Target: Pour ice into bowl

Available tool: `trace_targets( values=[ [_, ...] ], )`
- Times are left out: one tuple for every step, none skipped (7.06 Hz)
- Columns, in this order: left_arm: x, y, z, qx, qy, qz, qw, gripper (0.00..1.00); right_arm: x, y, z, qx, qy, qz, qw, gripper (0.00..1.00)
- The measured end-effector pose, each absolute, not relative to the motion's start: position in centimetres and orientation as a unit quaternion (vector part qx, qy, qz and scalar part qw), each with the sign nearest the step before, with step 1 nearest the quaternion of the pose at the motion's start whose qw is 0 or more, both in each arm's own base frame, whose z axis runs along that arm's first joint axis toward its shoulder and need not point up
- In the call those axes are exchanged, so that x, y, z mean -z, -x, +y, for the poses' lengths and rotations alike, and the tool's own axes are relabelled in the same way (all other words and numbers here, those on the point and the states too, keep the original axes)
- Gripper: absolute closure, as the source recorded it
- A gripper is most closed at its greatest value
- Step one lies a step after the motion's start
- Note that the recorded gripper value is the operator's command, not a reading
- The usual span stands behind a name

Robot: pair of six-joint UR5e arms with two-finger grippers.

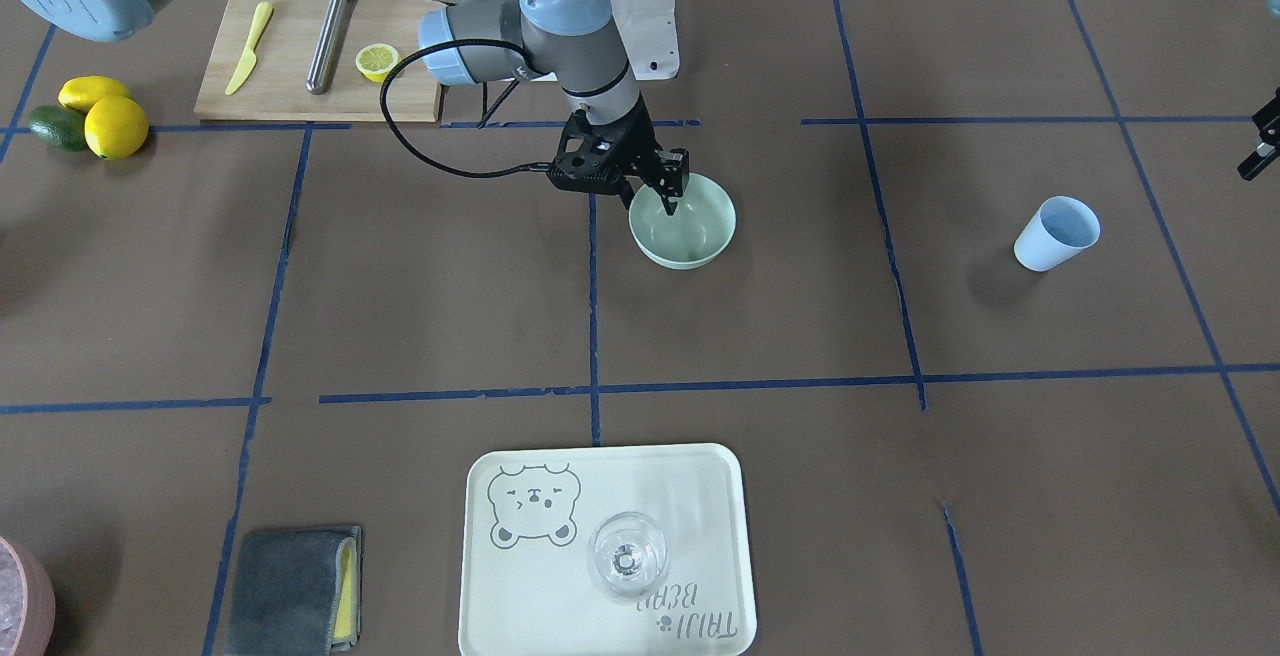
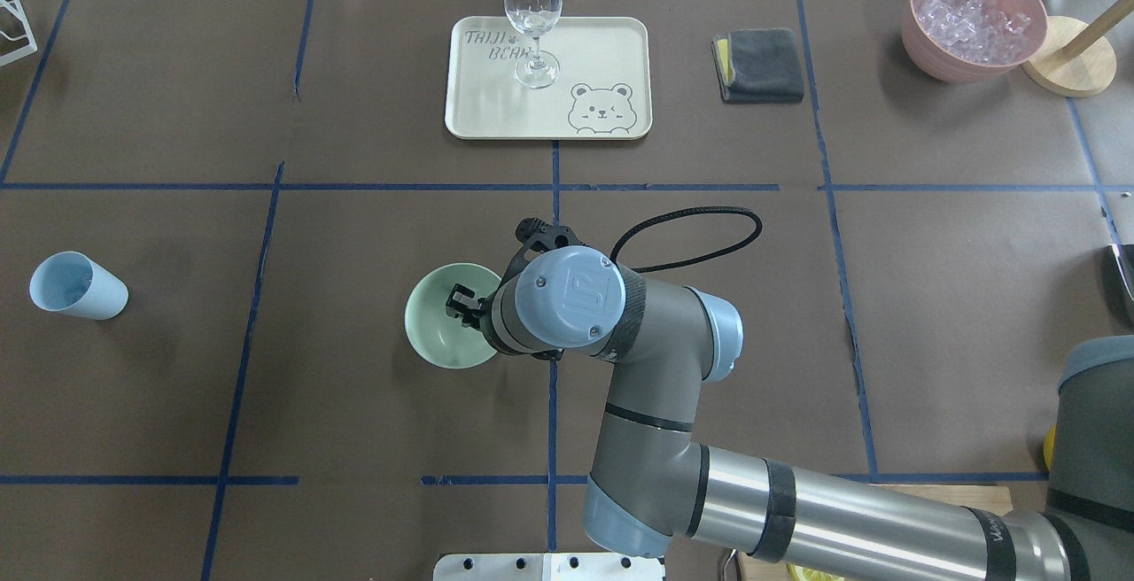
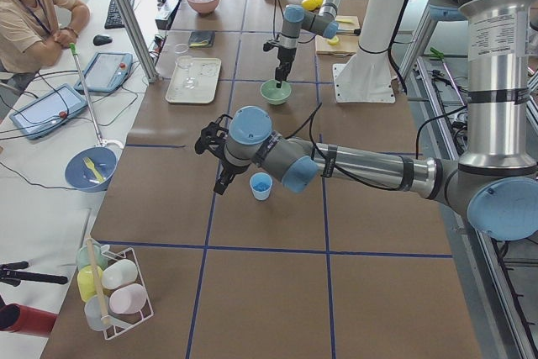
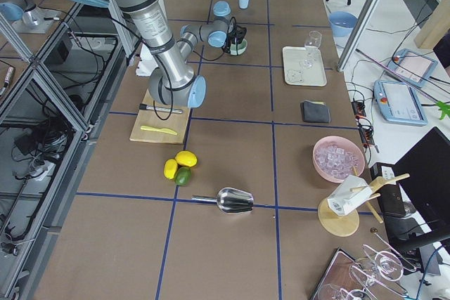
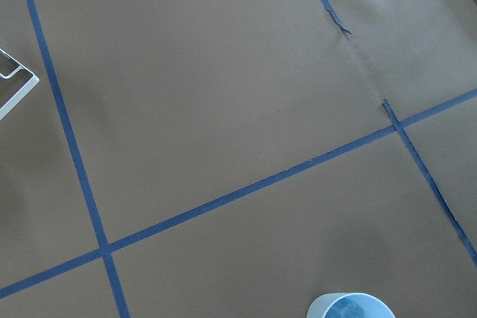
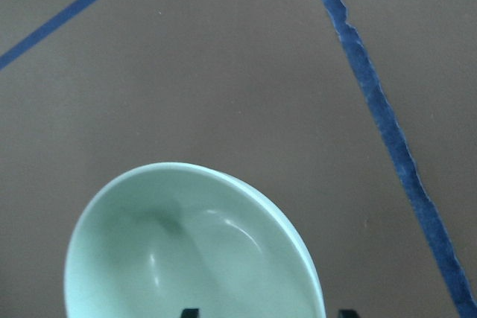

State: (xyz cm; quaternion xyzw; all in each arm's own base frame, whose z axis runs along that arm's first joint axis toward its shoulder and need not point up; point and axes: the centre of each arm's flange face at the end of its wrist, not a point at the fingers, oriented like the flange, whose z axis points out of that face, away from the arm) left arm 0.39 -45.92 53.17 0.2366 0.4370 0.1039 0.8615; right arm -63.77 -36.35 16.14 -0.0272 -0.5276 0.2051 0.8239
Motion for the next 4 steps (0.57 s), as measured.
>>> trace_targets(
  values=[
    [-53.8, -2.6, -44.6, -0.082, -0.251, 0.431, 0.863, 0.00, -15.0, 61.3, -37.3, -0.209, 0.023, -0.540, 0.815, 0.00],
    [-54.6, -5.4, -42.6, -0.051, -0.269, 0.426, 0.863, 0.00, -14.4, 57.4, -38.4, -0.215, 0.023, -0.551, 0.806, 0.00],
    [-55.2, -8.2, -40.1, -0.016, -0.286, 0.419, 0.861, 0.00, -14.8, 53.1, -39.5, -0.223, 0.023, -0.556, 0.800, 0.00],
    [-55.5, -10.8, -38.1, 0.022, -0.296, 0.416, 0.860, 0.00, -15.9, 50.7, -40.1, -0.228, 0.022, -0.555, 0.800, 0.00]
  ],
)
